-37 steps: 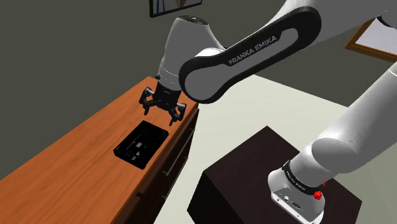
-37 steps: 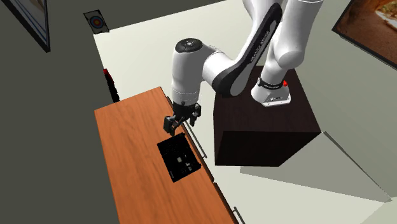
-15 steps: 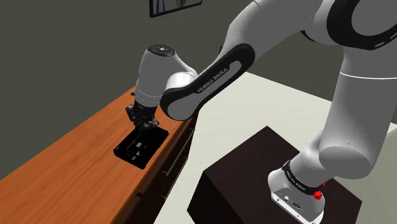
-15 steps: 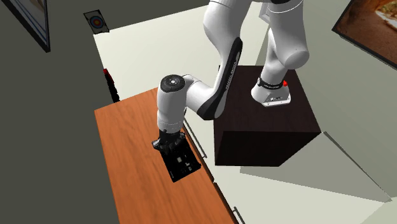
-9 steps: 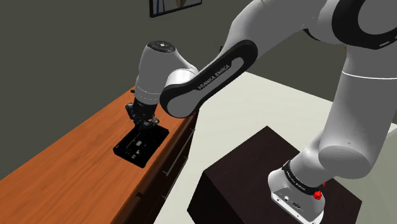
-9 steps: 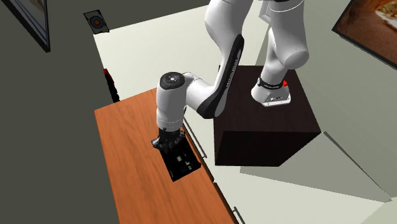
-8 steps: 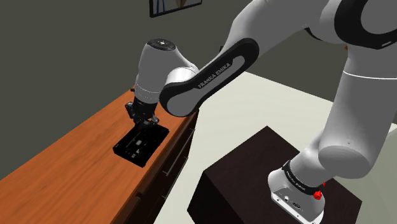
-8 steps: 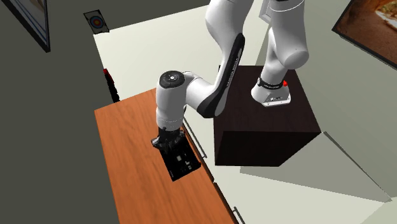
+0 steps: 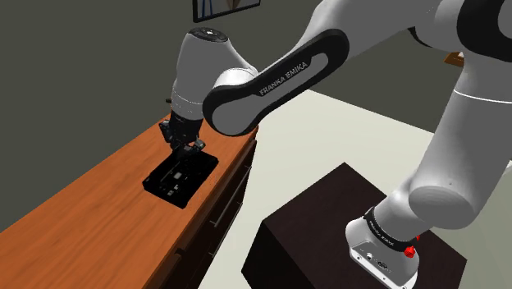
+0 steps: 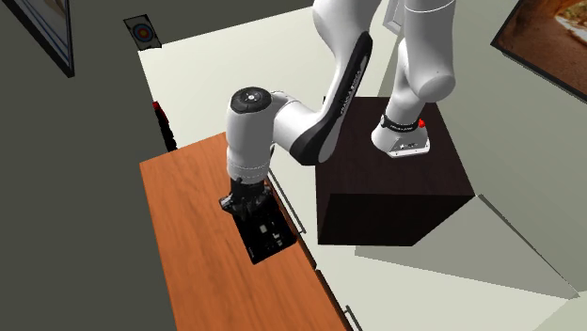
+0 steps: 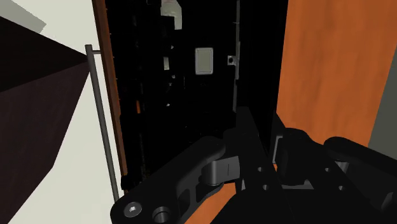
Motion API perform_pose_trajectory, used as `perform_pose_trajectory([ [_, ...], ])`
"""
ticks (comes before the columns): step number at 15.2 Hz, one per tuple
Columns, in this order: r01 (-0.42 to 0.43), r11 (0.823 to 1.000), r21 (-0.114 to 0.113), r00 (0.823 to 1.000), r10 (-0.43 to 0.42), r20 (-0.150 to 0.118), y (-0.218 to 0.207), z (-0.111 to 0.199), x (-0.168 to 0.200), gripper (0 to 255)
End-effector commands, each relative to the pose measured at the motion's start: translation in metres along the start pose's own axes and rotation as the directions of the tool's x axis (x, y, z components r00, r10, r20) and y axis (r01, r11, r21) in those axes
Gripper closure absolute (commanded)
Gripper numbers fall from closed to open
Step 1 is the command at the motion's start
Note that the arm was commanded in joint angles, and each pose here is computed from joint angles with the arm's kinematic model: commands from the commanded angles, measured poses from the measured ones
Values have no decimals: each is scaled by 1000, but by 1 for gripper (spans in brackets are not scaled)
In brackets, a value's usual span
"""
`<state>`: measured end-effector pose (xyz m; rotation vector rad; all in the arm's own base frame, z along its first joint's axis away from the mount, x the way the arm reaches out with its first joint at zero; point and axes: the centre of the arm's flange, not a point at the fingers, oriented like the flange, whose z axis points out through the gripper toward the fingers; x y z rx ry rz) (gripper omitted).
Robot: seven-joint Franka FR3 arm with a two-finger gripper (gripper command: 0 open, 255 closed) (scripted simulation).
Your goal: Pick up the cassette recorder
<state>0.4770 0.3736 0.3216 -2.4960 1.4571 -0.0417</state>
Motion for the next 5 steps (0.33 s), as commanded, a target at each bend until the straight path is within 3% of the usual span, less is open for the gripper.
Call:
perform_pose_trajectory([
  [1,0,1000,1,1000,0,0,-2,-11,-2,255],
  [5,0,1000,1,1000,0,0,-5,-22,-3,255],
])
